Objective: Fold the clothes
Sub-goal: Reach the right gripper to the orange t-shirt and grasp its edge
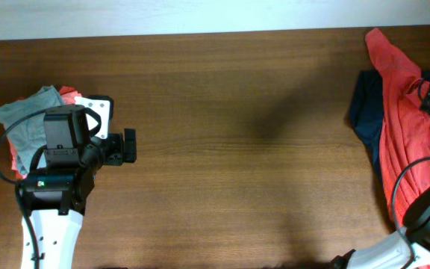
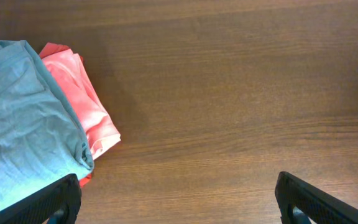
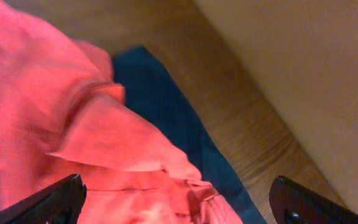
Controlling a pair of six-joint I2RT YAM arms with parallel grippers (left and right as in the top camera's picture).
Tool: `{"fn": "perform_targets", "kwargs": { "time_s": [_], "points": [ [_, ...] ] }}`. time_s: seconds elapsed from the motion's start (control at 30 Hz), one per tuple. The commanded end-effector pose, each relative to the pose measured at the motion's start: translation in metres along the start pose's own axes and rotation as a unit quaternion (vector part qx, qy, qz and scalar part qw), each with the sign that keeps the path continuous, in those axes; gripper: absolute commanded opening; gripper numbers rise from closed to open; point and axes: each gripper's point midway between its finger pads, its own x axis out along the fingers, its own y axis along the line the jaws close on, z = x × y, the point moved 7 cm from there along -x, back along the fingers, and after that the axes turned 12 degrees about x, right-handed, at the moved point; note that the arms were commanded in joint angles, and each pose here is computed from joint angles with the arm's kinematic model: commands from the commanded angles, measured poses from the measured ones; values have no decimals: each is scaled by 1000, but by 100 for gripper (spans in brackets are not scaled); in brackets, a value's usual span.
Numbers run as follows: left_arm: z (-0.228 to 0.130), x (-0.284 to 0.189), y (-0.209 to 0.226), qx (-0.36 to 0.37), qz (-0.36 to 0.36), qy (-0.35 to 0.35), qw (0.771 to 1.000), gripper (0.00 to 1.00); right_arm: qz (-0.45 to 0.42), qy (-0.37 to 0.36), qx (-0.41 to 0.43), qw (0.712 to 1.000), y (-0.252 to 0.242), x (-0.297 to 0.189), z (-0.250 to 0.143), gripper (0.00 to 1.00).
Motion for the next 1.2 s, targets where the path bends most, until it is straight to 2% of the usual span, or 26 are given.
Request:
{"fn": "perform_targets", "kwargs": {
  "time_s": [0.0, 0.37, 0.43, 0.5, 0.6, 0.63, 0.7, 0.83, 1.03, 1.17],
  "points": [
    [8, -1, 0, -4, -4, -12, 1000, 99, 18, 11, -11, 1000, -9, 27, -13, 99],
    [13, 3, 2, -3, -1, -20, 1000, 99, 22, 44, -10, 999, -6, 68, -49, 100],
    [13, 3, 2, -3, -1, -21, 1000, 99, 22, 42, -10, 999, -6, 69, -49, 94],
    [13, 3, 2, -3, -1, -21, 1000, 99, 21, 41, -10, 999, -6, 69, -49, 74],
    [13, 3, 2, -3, -1, -21, 1000, 99, 22, 42, -10, 999, -6, 69, -49, 27],
    [13, 3, 2, -3, -1, -21, 1000, 99, 22, 43, -9, 999, -5, 69, -49, 17],
    [13, 3, 2, -3, -1, -21, 1000, 99, 24, 42, -5, 999, -3, 66, -47, 4],
    [13, 3, 2, -3, -1, -21, 1000, 99, 29, 30, -1, 999, 4, 50, -32, 4],
    [15, 3, 2, -3, 0, -26, 1000, 98, 50, -41, -22, 998, 31, -6, 19, 4],
    [15, 3, 2, -3, 0, -26, 1000, 98, 20, -69, -27, 997, 36, -27, 35, 4]
  ]
}}
